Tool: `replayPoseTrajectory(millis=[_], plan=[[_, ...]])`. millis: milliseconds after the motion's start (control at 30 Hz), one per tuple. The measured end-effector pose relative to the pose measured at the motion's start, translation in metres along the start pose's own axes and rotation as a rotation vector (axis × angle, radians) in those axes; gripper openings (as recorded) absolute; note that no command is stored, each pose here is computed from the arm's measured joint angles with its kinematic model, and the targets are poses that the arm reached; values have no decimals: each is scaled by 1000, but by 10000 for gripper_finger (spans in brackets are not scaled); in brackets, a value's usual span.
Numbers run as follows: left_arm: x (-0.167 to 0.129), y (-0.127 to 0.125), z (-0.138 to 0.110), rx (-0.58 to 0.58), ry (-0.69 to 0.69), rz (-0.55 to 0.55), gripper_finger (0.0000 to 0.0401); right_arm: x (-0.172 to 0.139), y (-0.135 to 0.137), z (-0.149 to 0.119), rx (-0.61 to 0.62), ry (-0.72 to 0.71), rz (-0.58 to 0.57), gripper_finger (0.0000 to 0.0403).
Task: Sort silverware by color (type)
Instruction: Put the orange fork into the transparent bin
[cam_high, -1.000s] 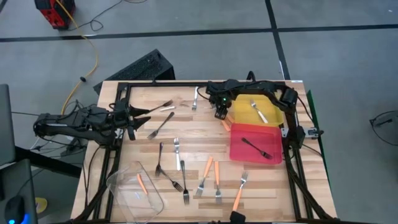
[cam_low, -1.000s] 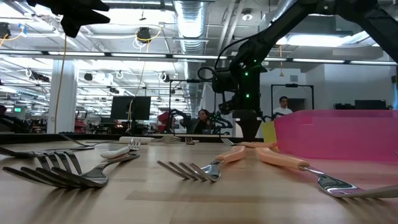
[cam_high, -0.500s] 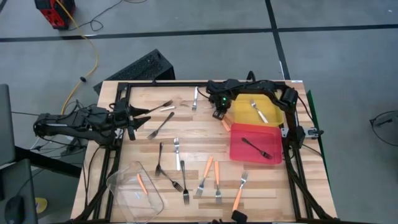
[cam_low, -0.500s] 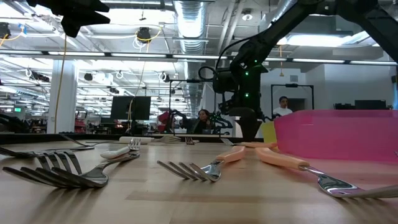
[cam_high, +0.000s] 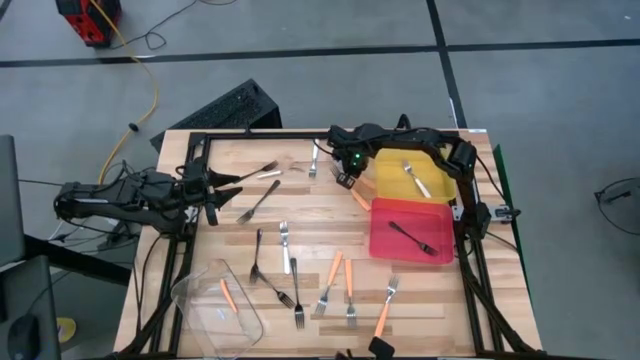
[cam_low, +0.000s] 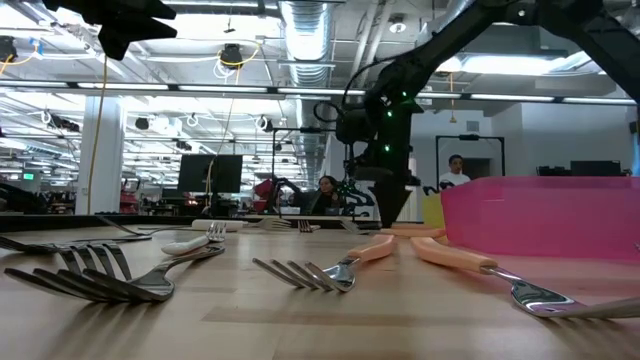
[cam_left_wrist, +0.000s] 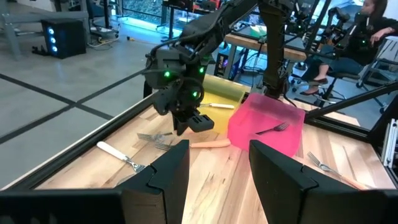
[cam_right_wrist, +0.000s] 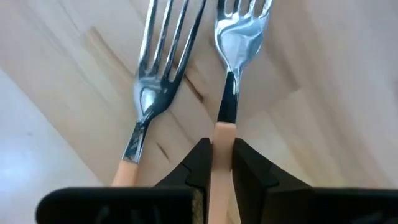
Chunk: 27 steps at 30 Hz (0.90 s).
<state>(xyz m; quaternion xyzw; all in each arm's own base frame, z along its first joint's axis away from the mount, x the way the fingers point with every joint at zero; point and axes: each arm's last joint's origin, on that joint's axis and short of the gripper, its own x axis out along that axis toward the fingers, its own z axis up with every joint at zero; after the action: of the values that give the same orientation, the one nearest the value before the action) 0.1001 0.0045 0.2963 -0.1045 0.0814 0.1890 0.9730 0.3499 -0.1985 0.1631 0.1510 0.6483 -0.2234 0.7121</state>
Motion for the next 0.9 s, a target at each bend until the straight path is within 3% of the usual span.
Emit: replayPoseTrajectory(millis=[533,900], plan=[[0,0,0,-18,2,-8,151,-69,21,23,-64,-68,4,65],[0,0,0,-41,2,-8,151,-113,82,28,-189,-209,44,65]])
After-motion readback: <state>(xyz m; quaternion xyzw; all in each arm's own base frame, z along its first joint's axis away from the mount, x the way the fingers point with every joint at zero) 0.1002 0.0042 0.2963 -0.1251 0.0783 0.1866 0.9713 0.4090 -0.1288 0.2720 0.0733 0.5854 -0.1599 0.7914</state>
